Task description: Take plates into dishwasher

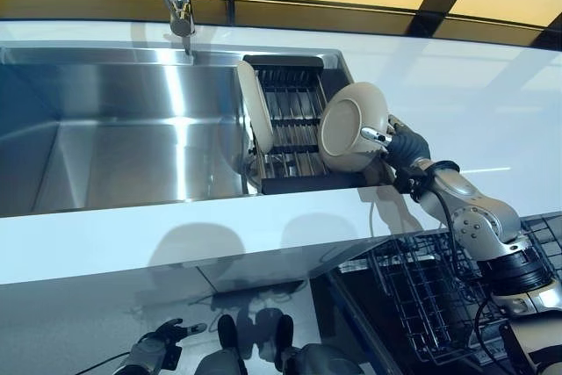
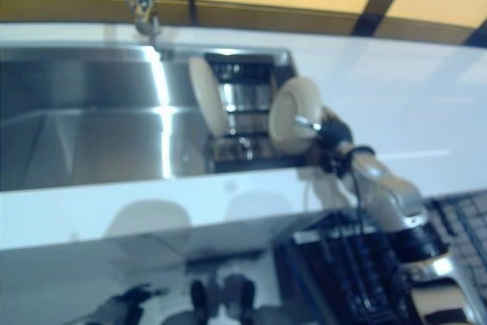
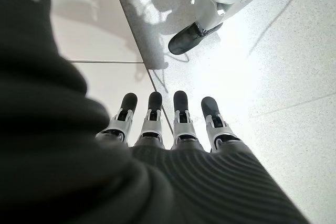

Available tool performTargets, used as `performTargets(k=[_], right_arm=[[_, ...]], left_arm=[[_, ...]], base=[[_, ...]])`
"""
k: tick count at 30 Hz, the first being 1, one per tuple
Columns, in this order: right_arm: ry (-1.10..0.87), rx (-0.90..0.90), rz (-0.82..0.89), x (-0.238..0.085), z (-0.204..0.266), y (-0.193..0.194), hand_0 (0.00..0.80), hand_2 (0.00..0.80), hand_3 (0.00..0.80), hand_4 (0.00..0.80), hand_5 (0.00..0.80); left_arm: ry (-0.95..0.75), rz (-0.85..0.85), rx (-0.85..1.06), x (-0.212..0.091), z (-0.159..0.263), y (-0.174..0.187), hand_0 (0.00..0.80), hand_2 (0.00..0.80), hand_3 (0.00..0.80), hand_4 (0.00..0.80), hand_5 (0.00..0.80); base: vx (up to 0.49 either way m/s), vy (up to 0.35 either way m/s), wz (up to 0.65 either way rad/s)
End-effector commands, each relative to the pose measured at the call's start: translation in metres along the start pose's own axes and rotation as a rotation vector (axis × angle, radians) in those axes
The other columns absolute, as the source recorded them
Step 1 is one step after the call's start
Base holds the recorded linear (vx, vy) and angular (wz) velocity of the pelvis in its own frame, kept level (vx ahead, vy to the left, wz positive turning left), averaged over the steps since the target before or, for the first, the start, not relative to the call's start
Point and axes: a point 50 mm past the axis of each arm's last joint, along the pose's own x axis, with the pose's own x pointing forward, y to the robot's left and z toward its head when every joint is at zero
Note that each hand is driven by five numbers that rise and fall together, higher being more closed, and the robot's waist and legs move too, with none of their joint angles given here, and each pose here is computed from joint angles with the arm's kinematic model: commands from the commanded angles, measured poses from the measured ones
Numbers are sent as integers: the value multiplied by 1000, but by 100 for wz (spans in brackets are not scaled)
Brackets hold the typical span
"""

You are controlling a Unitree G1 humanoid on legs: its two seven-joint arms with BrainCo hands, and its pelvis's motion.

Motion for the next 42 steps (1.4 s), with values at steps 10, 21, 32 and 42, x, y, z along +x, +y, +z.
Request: performTargets(k=[10,21,32,42], right_arm=[[-112,69,-68,16,36,3,0,0,0,0,0],[-130,71,-240,24,47,-15,800,800,800,800,800],[-183,53,-299,21,64,-27,800,800,800,800,800],[-478,52,-261,6,103,-15,800,800,800,800,800]], left_arm=[[-41,11,39,1,22,6,0,0,0,0,0],[-73,3,21,2,32,2,0,0,0,0,0],[-78,-2,11,2,35,-1,0,0,0,0,0],[-65,-8,14,2,30,-5,0,0,0,0,0]], base=[[-5,1,1],[-14,7,1],[-1,1,0],[0,0,0]])
